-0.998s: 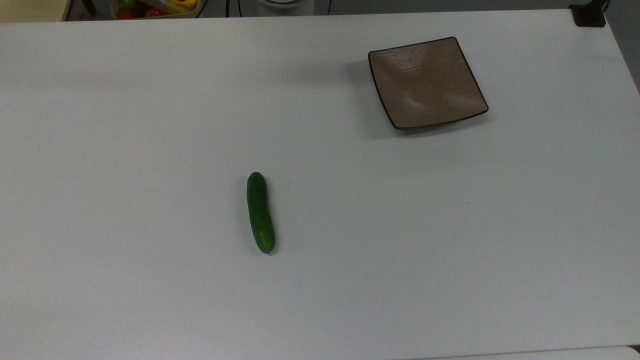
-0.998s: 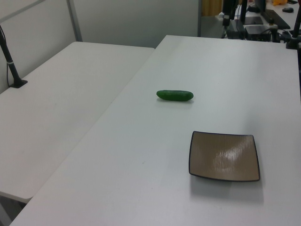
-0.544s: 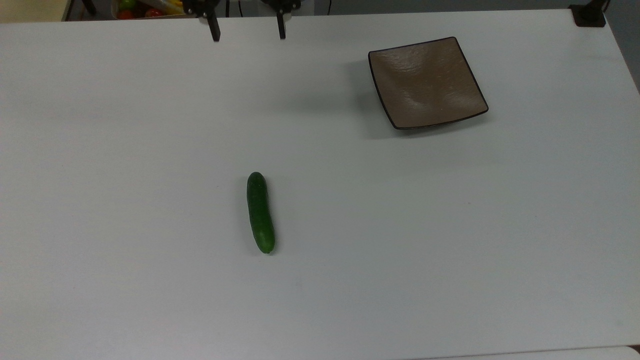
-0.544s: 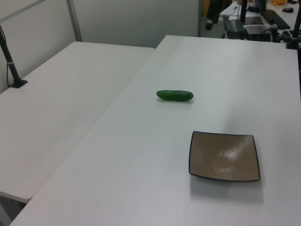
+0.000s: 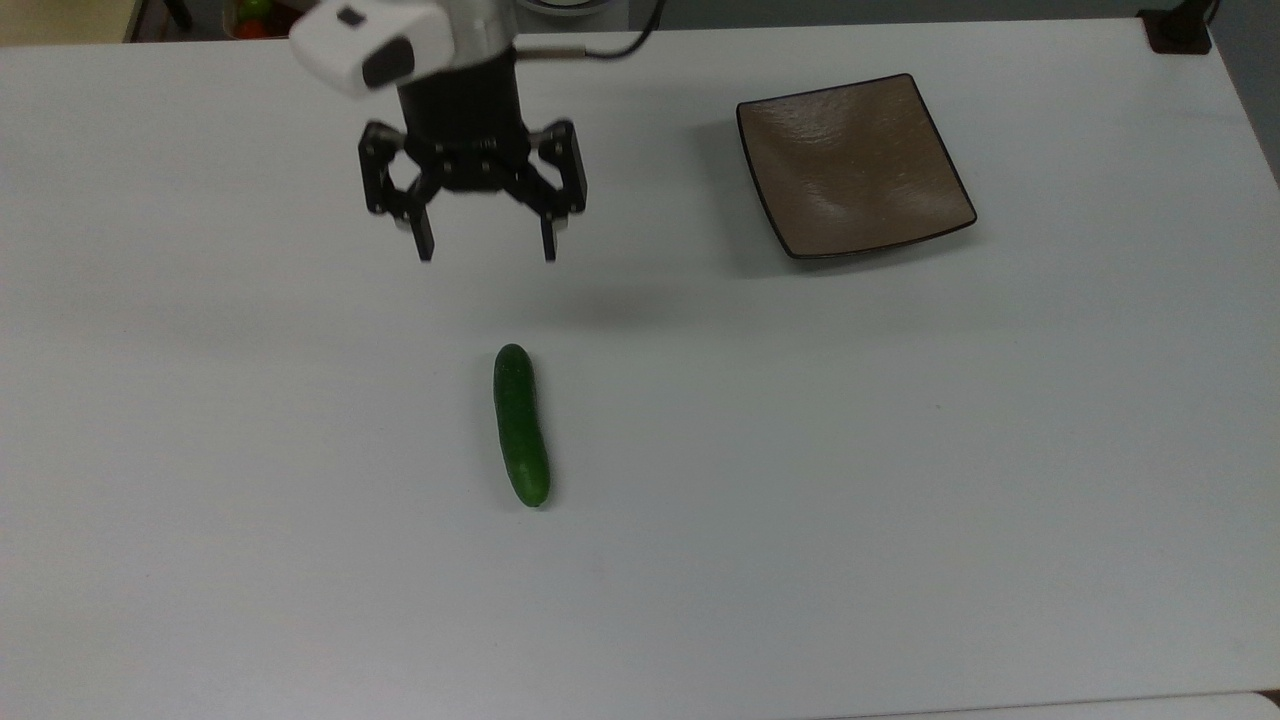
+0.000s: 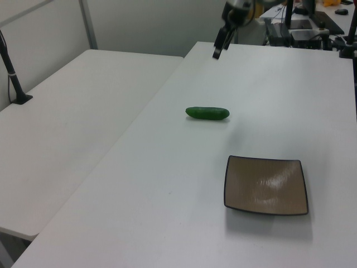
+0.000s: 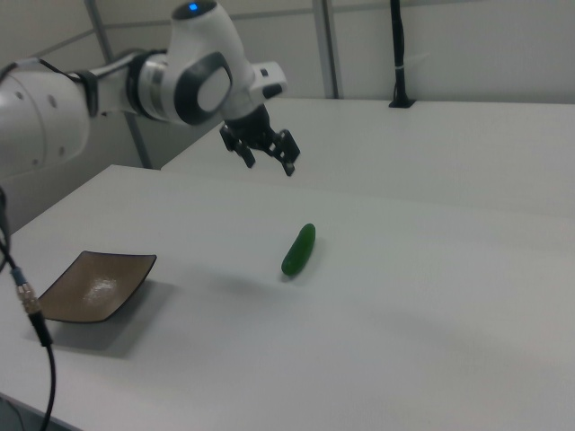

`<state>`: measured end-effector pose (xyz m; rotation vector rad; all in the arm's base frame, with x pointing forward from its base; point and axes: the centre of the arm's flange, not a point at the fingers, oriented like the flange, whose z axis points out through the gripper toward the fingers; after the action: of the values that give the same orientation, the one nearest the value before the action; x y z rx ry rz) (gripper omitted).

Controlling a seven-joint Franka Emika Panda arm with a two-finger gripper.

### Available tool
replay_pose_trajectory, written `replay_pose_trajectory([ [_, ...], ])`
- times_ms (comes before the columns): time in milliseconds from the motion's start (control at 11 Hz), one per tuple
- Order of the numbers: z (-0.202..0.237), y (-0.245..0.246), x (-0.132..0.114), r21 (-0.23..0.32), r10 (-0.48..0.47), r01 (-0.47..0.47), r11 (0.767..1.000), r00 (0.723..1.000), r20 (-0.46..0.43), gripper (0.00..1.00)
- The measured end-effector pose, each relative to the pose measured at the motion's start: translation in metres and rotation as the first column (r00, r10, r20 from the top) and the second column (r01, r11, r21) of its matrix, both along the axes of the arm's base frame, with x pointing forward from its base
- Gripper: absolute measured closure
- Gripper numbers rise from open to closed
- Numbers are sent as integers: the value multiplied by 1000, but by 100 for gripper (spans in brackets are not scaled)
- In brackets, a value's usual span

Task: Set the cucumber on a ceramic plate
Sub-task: 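Lower the open gripper over the green cucumber, then close the gripper around the cucumber's end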

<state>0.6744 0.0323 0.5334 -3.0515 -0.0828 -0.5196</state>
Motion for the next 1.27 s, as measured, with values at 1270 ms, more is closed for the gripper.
replay_pose_trajectory([
  [1270,-215,24,47,-151,98,-117,982,987,-130,4],
])
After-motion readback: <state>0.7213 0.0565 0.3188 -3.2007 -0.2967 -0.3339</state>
